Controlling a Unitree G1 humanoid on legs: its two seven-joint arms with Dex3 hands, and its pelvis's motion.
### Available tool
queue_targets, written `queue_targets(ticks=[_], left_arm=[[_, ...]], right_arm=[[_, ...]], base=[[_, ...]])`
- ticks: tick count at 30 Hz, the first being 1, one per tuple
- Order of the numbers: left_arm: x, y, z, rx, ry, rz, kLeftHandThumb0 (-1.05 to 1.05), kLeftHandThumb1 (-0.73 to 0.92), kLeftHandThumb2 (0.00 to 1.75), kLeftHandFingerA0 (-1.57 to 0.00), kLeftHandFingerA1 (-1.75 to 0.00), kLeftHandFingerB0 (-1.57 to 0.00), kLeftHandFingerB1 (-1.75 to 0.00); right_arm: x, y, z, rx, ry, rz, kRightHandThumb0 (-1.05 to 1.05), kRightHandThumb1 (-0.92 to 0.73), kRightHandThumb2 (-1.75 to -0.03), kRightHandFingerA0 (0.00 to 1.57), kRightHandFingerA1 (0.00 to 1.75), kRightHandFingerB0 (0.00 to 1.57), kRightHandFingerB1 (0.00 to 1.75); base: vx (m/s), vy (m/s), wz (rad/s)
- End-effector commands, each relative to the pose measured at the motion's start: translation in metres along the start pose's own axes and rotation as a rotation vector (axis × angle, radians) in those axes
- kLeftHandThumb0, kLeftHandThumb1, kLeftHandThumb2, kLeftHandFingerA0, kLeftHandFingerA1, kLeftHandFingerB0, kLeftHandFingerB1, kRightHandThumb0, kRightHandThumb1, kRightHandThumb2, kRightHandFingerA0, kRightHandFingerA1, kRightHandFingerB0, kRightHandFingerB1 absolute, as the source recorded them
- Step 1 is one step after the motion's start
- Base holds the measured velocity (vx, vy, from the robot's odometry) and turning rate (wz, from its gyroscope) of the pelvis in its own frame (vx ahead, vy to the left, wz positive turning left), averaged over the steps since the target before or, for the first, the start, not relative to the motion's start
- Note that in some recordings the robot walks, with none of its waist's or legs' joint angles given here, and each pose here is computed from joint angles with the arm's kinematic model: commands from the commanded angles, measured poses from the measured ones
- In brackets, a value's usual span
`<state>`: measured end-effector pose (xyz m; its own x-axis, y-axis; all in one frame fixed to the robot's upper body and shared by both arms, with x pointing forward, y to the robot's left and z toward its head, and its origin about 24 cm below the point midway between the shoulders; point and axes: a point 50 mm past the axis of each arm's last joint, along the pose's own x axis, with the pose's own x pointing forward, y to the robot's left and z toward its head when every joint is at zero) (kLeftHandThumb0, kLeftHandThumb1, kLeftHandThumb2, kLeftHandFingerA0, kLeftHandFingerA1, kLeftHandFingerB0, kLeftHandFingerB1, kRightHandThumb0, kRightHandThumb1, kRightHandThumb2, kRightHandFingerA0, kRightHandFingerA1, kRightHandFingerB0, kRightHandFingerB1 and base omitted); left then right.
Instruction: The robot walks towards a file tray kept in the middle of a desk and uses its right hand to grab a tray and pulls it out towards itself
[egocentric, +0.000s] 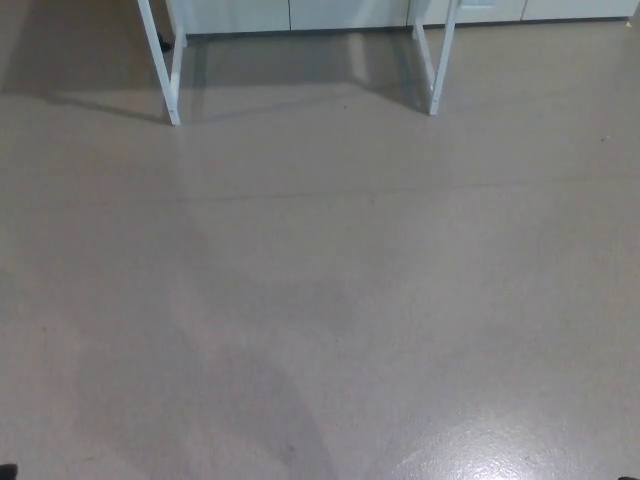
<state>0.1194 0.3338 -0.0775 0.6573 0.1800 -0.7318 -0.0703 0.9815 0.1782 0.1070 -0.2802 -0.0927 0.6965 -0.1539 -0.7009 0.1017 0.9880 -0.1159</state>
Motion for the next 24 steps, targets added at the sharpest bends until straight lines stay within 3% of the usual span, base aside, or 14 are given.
queue_targets(ticks=[1, 3, 4, 5, 6, 7, 8, 9, 10, 24], left_arm=[[-0.004, 0.007, 0.002, -0.044, -0.015, -0.055, -0.21, 0.37, 0.84, -0.32, -0.57, -0.12, -0.48], [-0.004, 0.006, 0.001, -0.055, -0.009, -0.057, -0.21, 0.37, 0.85, -0.34, -0.58, -0.13, -0.48], [-0.003, 0.006, 0.0, -0.054, -0.004, -0.059, -0.21, 0.38, 0.85, -0.33, -0.57, -0.12, -0.48], [-0.003, 0.006, 0.0, -0.053, -0.004, -0.058, -0.22, 0.37, 0.84, -0.33, -0.57, -0.12, -0.48], [-0.004, 0.006, 0.0, -0.054, -0.005, -0.059, -0.21, 0.37, 0.85, -0.33, -0.57, -0.12, -0.48], [-0.004, 0.007, -0.001, -0.066, -0.001, -0.058, -0.26, 0.54, 0.56, -0.42, -0.4, -0.25, -0.32], [-0.004, 0.007, -0.001, -0.067, 0.0, -0.057, -0.26, 0.54, 0.56, -0.43, -0.4, -0.25, -0.32], [-0.004, 0.007, -0.001, -0.066, 0.003, -0.055, -0.26, 0.54, 0.56, -0.43, -0.39, -0.25, -0.32], [-0.003, 0.007, -0.001, -0.063, 0.003, -0.053, -0.21, 0.37, 0.85, -0.34, -0.57, -0.13, -0.48], [-0.006, 0.008, -0.002, -0.056, 0.001, -0.06, -0.21, 0.39, 0.85, -0.3, -0.56, -0.1, -0.47]], right_arm=[[-0.004, -0.001, 0.001, 0.056, -0.049, 0.037, -0.35, -0.5, -0.54, 0.61, 0.52, 0.32, 0.38], [-0.007, -0.001, -0.002, 0.078, -0.044, 0.041, -0.33, -0.5, -0.55, 0.61, 0.52, 0.32, 0.38], [-0.009, -0.001, -0.003, 0.068, -0.045, 0.036, -0.4, -0.41, -0.68, 0.56, 0.59, 0.3, 0.46], [-0.009, -0.001, -0.004, 0.073, -0.042, 0.035, -0.33, -0.5, -0.54, 0.61, 0.52, 0.33, 0.38], [-0.009, -0.002, -0.004, 0.072, -0.043, 0.036, -0.33, -0.5, -0.54, 0.61, 0.52, 0.33, 0.38], [-0.009, -0.001, -0.005, 0.065, -0.039, 0.032, -0.4, -0.41, -0.67, 0.58, 0.58, 0.29, 0.45], [-0.009, -0.001, -0.005, 0.061, -0.04, 0.034, -0.33, -0.5, -0.55, 0.61, 0.51, 0.33, 0.38], [-0.01, -0.001, -0.005, 0.057, -0.039, 0.036, -0.33, -0.5, -0.55, 0.58, 0.5, 0.32, 0.38], [-0.01, -0.001, -0.006, 0.056, -0.039, 0.035, -0.33, -0.5, -0.55, 0.57, 0.5, 0.32, 0.38], [-0.011, 0.0, -0.008, 0.019, -0.038, 0.028, -0.36, -0.52, -0.56, 0.6, 0.5, 0.33, 0.38]], base=[[0.0, 0.0, 0.0], [0.0, 0.0, 0.0], [0.0, 0.0, 0.0], [0.0, 0.0, 0.0], [0.0, 0.0, 0.0], [0.0, 0.0, 0.0], [0.0, 0.0, 0.0], [0.0, 0.0, 0.0], [0.0, 0.0, 0.0], [0.04, -0.002, 0.03]])
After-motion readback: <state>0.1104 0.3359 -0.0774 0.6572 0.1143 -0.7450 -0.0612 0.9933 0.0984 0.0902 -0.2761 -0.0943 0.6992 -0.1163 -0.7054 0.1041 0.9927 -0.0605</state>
